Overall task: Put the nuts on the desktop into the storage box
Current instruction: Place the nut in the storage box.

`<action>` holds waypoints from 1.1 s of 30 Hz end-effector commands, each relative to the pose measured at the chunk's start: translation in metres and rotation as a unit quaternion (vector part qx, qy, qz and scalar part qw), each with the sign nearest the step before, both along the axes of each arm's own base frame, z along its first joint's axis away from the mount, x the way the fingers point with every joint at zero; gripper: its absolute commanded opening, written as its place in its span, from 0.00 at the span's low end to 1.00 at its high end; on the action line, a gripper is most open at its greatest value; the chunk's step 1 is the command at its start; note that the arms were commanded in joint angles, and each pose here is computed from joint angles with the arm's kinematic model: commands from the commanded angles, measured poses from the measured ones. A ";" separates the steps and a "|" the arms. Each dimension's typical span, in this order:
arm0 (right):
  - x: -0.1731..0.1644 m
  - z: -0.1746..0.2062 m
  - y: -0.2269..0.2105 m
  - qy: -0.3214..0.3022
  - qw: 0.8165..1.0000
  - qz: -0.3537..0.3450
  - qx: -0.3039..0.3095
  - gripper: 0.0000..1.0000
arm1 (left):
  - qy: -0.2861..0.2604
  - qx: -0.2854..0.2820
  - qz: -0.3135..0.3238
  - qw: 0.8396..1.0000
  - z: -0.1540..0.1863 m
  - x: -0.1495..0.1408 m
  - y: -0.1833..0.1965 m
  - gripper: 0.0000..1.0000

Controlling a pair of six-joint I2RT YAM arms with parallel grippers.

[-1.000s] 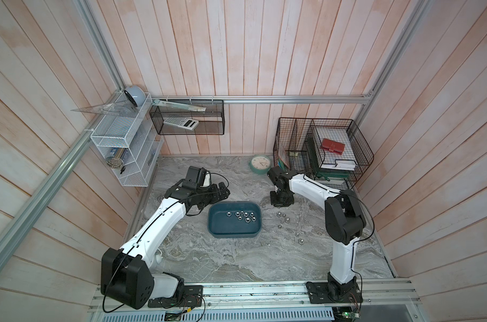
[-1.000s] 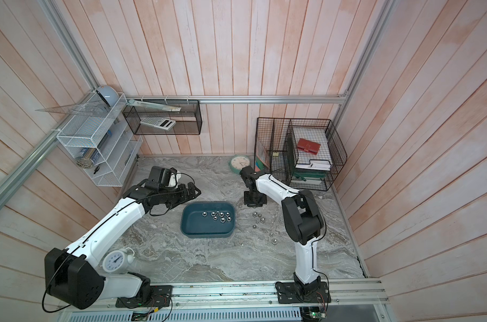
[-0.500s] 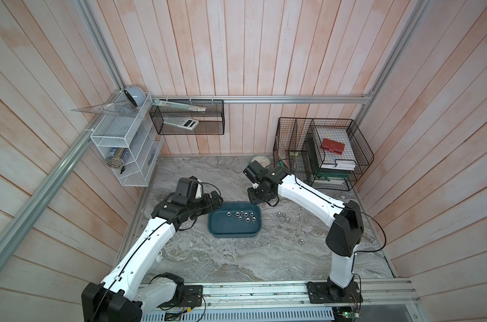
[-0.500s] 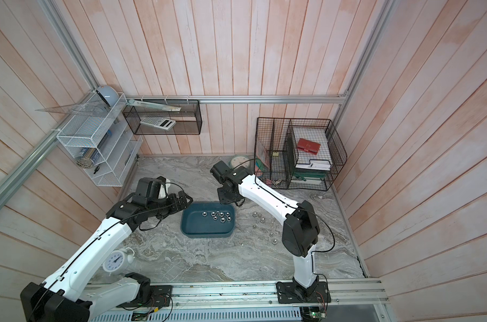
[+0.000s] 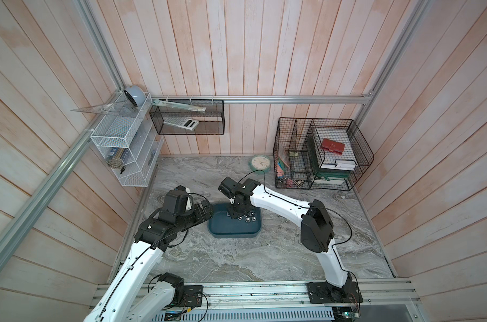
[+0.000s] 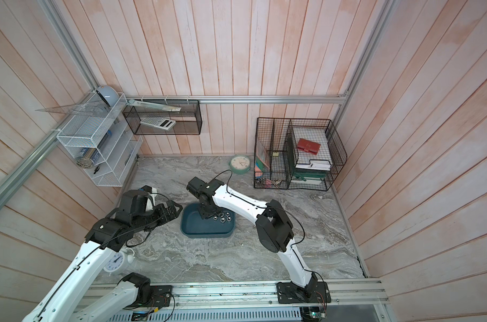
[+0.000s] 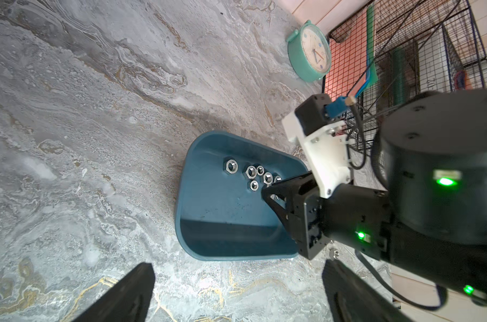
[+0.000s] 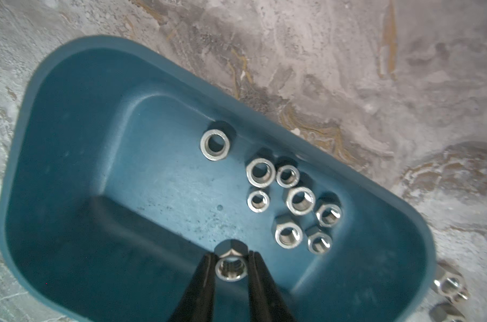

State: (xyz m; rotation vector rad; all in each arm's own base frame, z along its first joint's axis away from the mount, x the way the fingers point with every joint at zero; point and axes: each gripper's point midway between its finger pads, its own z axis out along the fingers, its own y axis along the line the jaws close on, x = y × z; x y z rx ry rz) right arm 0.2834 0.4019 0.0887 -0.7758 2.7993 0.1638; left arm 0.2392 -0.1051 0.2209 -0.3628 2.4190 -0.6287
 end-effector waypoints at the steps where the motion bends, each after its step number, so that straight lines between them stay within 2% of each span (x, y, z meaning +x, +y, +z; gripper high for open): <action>1: 0.002 -0.008 0.011 0.005 1.000 0.015 0.004 0.25 | 0.016 0.011 0.012 1.000 -0.010 -0.008 0.007 1.00; 12: 0.007 -0.041 0.022 0.025 0.999 0.023 -0.010 0.26 | 0.021 0.021 0.015 0.999 -0.010 -0.012 0.011 1.00; 14: 0.007 -0.046 0.020 0.029 0.999 0.021 -0.014 0.29 | 0.022 0.022 0.015 0.999 -0.011 -0.011 0.011 1.00; 17: 0.009 -0.047 0.019 0.029 0.999 0.019 -0.014 0.39 | 0.018 0.026 0.019 0.999 -0.009 -0.009 0.012 1.00; 19: 0.011 -0.041 0.020 0.023 0.999 0.023 -0.007 0.46 | 0.015 0.027 0.018 0.999 -0.006 -0.007 0.012 1.00; 24: 0.015 -0.020 0.015 0.006 1.000 0.021 0.005 0.51 | 0.016 0.025 0.009 1.000 -0.007 0.000 0.007 1.00; 33: 0.032 0.026 -0.033 -0.024 0.998 -0.049 0.044 0.69 | 0.008 0.002 -0.028 1.000 -0.005 0.027 -0.017 1.00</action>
